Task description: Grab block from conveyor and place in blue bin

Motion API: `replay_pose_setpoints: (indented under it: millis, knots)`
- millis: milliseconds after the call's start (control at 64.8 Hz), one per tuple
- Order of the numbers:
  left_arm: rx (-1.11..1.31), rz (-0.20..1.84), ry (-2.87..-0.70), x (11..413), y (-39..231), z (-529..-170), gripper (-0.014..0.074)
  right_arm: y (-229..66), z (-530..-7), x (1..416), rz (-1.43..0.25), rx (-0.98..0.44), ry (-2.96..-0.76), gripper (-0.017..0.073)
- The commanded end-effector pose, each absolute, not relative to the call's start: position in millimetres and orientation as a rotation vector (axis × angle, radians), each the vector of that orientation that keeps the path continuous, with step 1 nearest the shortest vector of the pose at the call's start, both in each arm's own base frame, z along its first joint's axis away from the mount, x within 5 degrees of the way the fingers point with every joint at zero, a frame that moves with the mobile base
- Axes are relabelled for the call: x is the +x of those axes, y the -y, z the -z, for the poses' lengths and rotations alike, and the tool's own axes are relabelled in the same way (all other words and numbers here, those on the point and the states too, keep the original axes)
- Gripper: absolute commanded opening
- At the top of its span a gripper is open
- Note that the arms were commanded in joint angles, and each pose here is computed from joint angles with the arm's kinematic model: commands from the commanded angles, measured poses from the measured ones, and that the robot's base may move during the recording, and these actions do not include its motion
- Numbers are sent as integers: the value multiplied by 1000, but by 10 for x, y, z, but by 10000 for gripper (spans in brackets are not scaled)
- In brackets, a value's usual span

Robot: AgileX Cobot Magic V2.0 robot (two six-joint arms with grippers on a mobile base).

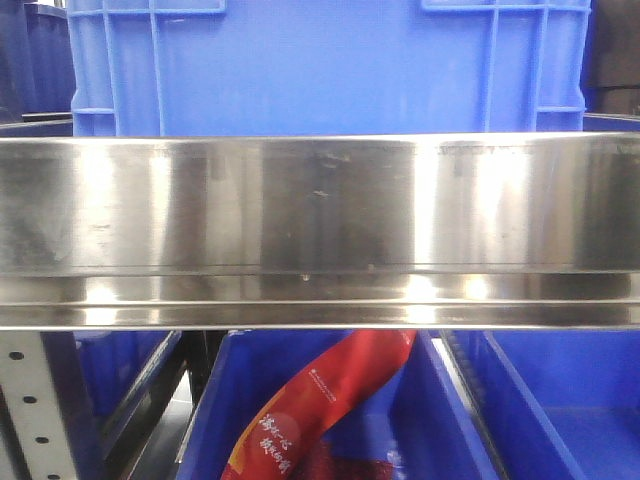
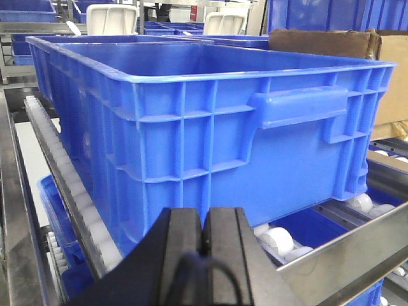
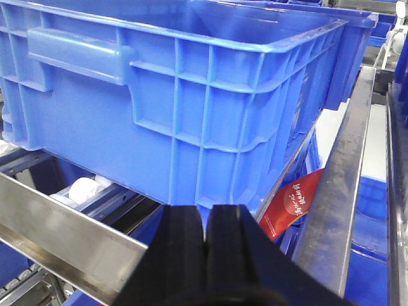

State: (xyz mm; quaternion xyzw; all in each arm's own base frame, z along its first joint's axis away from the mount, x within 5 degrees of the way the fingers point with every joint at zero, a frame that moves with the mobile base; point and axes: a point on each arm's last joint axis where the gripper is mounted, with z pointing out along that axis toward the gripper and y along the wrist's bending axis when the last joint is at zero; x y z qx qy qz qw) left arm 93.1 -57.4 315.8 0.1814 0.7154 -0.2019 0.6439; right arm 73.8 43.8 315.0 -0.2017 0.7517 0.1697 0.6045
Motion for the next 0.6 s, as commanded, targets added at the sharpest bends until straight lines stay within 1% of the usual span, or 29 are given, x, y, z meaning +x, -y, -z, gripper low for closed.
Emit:
replay_pose_setpoints:
  millis: [0, 93, 262, 417, 586]
  knots:
    - [400, 470, -1604, 923, 567, -3185, -111, -437, -3175, 738, -390, -467, -1706, -162]
    - [377, 453, -1598, 912, 530, -3180, -111, -437, -3175, 738, -390, -467, -1706, -162]
    - [261, 351, -1576, 826, 339, -3065, -111, -437, -3175, 738, -390, -467, -1706, -162]
    - [148, 243, -1537, 670, 170, -2837, -111, -437, -3175, 738, -390, -467, -1706, -162]
    - [38, 131, -1507, 542, 58, -2518, -111, -437, -3175, 738, -390, -467, -1706, -162]
